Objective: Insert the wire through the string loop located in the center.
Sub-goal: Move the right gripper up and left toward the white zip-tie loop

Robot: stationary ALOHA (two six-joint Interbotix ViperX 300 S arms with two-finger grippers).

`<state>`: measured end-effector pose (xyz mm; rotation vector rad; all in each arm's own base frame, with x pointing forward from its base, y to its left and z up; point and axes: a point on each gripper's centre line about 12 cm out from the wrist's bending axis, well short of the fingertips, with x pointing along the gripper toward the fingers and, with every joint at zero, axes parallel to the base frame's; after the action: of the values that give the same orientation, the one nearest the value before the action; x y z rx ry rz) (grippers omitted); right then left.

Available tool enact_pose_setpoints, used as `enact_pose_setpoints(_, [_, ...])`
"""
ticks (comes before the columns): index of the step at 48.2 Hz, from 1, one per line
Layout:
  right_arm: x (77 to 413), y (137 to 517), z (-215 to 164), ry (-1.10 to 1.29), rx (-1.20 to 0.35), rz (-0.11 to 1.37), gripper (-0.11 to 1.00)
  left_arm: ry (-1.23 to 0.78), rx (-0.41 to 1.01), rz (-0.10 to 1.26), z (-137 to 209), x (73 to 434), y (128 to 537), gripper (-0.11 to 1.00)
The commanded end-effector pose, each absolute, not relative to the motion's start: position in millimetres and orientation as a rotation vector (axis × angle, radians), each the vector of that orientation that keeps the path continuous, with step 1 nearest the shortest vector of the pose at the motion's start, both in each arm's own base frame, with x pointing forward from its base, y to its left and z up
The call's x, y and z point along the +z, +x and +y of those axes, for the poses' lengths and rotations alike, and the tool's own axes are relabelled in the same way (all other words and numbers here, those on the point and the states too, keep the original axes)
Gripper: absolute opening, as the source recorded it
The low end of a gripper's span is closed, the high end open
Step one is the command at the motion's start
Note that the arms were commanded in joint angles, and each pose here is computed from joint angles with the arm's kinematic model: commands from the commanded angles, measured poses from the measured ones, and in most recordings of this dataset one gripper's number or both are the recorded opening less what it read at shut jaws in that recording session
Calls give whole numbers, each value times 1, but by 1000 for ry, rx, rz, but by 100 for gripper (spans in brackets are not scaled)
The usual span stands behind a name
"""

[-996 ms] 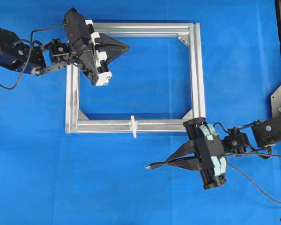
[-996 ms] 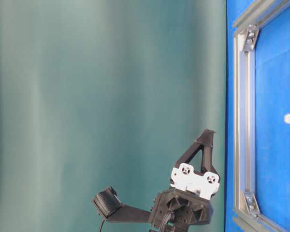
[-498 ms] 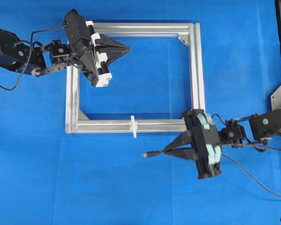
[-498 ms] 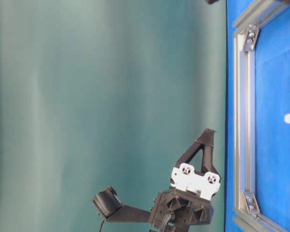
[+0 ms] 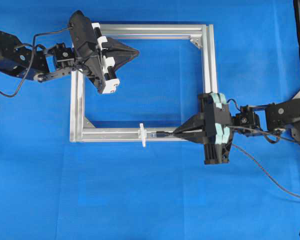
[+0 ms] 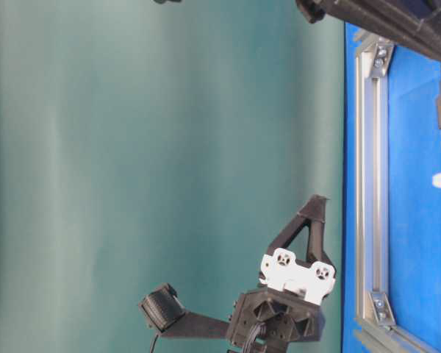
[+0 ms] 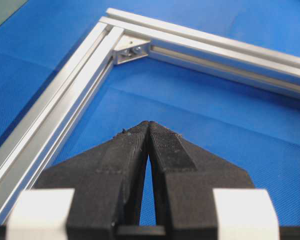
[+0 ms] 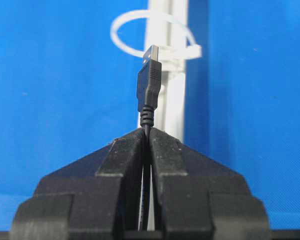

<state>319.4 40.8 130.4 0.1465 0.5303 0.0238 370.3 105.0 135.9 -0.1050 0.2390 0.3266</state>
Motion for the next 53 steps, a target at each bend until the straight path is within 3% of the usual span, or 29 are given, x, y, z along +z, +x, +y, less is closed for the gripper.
enact_pose_setpoints(1, [136, 322, 40, 149, 23, 503, 0, -98, 320, 184, 104, 154, 375, 0])
enact_pose_setpoints(53, [136, 324, 42, 148, 26, 501, 0, -97, 312, 180, 102, 155, 377, 0])
